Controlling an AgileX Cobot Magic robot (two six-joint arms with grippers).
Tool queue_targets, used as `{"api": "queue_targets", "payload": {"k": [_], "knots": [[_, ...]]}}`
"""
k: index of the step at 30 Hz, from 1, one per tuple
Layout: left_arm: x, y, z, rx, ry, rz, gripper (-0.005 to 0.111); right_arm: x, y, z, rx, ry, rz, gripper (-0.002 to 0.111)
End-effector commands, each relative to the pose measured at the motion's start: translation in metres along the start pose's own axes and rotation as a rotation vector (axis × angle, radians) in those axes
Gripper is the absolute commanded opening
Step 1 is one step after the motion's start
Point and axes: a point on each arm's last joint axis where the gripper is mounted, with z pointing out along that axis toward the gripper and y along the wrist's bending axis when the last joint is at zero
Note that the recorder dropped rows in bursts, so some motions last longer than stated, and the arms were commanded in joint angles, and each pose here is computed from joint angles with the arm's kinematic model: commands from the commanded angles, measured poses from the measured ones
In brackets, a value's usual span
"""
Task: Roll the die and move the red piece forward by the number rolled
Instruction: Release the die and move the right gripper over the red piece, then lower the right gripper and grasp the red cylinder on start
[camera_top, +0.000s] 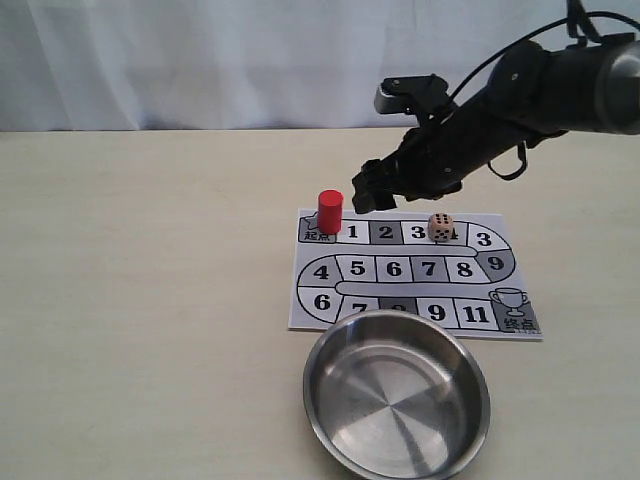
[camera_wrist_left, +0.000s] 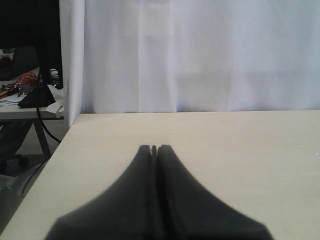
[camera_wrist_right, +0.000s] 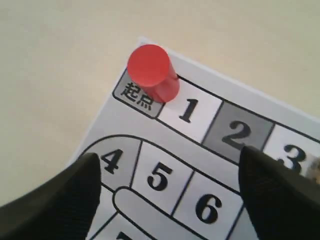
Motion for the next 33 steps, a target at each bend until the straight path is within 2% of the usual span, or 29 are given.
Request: {"api": "queue_targets", "payload": {"k": [1,4,9,15,33], "knots": [[-0.003,0.0,0.0,0.001,-0.018,-0.001,0.0,-0.012,0.023,0.016,-0.018,-0.027,-0.092,0.072],[-0.003,0.0,0.0,0.001,-0.018,-0.001,0.0,-0.019,0.033,0.028,0.003,-0.09,-0.135,0.072],[-0.003,0.0,0.0,0.001,-0.018,-0.001,0.0,-0.023,0.027,0.043,0.051,-0.163,-0.129,0.072],[-0.003,0.0,0.0,0.001,-0.016,-0.001,0.0,-0.019,0.027,0.063,0.051,-0.188,-0.07,0.072],[-0.003,0.0,0.0,0.001,-0.016,-0.001,0.0,-0.01,0.023,0.1,0.119,-0.245,-0.086,0.072]]}}
